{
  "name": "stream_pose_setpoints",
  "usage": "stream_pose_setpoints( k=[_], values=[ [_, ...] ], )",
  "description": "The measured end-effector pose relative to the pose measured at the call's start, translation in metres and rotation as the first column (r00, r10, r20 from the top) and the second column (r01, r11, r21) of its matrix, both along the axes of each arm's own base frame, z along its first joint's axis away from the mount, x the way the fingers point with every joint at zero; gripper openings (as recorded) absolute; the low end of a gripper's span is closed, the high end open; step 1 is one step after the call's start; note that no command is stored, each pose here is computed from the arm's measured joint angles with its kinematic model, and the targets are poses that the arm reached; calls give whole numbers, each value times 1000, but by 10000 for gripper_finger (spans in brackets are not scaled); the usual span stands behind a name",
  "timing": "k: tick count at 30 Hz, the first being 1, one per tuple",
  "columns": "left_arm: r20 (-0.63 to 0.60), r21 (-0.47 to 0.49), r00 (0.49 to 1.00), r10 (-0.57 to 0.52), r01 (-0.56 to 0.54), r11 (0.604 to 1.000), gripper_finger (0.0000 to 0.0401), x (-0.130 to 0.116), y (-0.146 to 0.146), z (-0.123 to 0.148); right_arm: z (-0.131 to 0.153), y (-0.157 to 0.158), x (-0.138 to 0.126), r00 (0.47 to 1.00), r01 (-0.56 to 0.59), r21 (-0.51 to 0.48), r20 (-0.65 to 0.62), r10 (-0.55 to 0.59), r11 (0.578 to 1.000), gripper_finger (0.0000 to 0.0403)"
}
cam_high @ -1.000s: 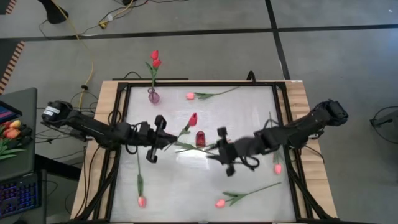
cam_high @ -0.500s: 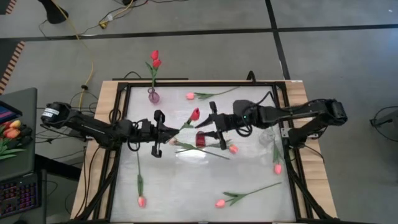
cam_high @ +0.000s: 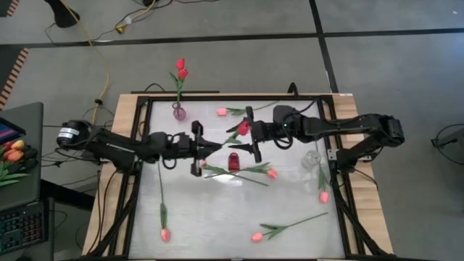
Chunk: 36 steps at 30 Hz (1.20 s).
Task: Sort flowers into vase by color
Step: Put the red tulip into the violet vase
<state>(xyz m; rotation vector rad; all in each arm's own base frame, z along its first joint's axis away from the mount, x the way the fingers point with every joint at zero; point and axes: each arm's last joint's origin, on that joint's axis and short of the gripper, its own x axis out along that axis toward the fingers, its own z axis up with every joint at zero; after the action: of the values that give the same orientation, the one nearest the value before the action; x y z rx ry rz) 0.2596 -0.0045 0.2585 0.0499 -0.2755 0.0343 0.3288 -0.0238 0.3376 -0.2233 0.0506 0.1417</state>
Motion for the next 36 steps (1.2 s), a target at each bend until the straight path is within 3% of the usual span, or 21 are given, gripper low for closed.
stream_pose_setpoints(
  k=[5, 17, 36],
  values=[
    [1, 18, 1000, -23, 23, 1000, 0, 17, 14, 3, -3, -9, -2, 999, -38, 9, -27, 38, 999, 265],
    [-20, -13, 999, -37, 37, 999, 0, 17, 31, 3, -2, -18, -3, 996, -93, -11, -14, 93, 996, 256],
    [12, -44, 1000, -10, 10, 999, 0, 16, 32, 6, 1, -18, -3, 995, -93, -21, 20, 93, 995, 112]
  ],
)
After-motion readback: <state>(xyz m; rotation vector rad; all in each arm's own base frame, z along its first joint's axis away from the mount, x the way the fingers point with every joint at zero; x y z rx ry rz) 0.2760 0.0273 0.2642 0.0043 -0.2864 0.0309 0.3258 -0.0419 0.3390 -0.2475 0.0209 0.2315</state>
